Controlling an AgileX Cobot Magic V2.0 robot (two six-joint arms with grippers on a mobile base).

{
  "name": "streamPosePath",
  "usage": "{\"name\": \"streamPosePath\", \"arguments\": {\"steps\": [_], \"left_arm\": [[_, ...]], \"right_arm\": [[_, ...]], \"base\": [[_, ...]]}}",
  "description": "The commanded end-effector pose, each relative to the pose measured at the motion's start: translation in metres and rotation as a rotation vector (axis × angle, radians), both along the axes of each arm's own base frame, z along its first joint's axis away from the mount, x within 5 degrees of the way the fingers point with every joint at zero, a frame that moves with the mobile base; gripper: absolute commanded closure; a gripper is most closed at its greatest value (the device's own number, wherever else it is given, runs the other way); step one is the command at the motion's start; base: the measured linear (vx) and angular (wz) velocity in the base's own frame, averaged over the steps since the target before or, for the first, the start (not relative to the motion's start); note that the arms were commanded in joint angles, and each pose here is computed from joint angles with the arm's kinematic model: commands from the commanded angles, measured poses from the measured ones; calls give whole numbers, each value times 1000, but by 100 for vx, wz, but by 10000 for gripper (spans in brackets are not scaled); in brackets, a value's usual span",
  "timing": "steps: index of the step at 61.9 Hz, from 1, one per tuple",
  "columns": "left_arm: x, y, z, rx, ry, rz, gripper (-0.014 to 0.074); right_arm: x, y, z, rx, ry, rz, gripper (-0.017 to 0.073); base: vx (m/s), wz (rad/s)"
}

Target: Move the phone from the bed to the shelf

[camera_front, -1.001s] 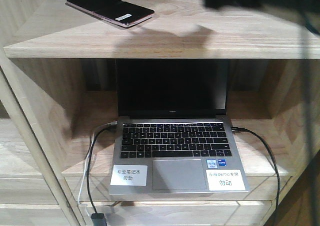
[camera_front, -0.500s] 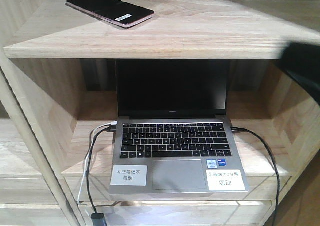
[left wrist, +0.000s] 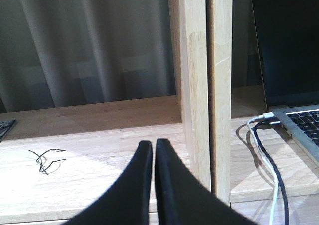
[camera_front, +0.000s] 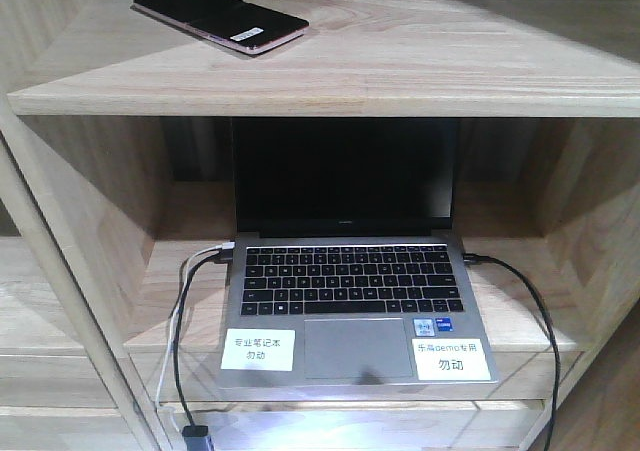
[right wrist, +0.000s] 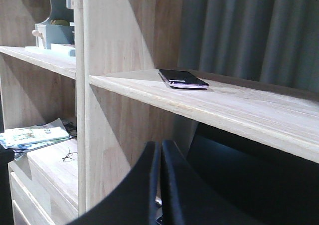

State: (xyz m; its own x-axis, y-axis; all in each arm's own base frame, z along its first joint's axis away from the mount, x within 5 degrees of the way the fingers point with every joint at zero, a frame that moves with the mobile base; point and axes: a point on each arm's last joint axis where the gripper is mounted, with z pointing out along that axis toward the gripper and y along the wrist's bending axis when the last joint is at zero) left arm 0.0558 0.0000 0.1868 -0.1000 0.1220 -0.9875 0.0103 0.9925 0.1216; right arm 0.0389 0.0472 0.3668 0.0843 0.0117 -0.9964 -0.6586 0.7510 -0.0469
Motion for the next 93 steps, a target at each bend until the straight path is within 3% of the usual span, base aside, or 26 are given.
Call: {"name": "streamPosePath", "arguments": {"steps": [1, 10, 20, 33, 41, 48, 61, 71, 85, 93], "left_arm": [[-1, 0, 15, -15, -105, -4, 592], [-1, 0, 15, -15, -105, -4, 592], [-1, 0, 15, -15, -105, -4, 592], [-1, 0, 15, -15, -105, -4, 592], [-1, 0, 15, -15, -105, -4, 592], [-1, 0, 15, -15, -105, -4, 592], [-1, 0, 15, -15, -105, -4, 592], [-1, 0, 15, -15, -105, -4, 592], [-1, 0, 15, -15, -105, -4, 592], [-1, 0, 15, -15, -105, -4, 592]], "right_arm": [[1, -2, 11, 46, -33, -28, 569], [1, -2, 11, 46, -33, -28, 569], [3, -5, 12, -13, -109, -68, 569], [2, -5, 12, -15, -111, -68, 569], [3, -5, 13, 50, -64, -61, 569], [5, -8, 11, 70, -23, -96, 569], [12, -18, 6, 96, 65, -226, 569], [16, -25, 0, 60, 71, -338, 569], [16, -39, -50, 66, 121, -576, 569], [13, -45, -77, 67, 129, -672, 569]], "base": [[0, 0], [0, 0], [0, 0], [0, 0], [0, 0], [0, 0], [0, 0], [0, 0], [0, 0], [0, 0]]}}
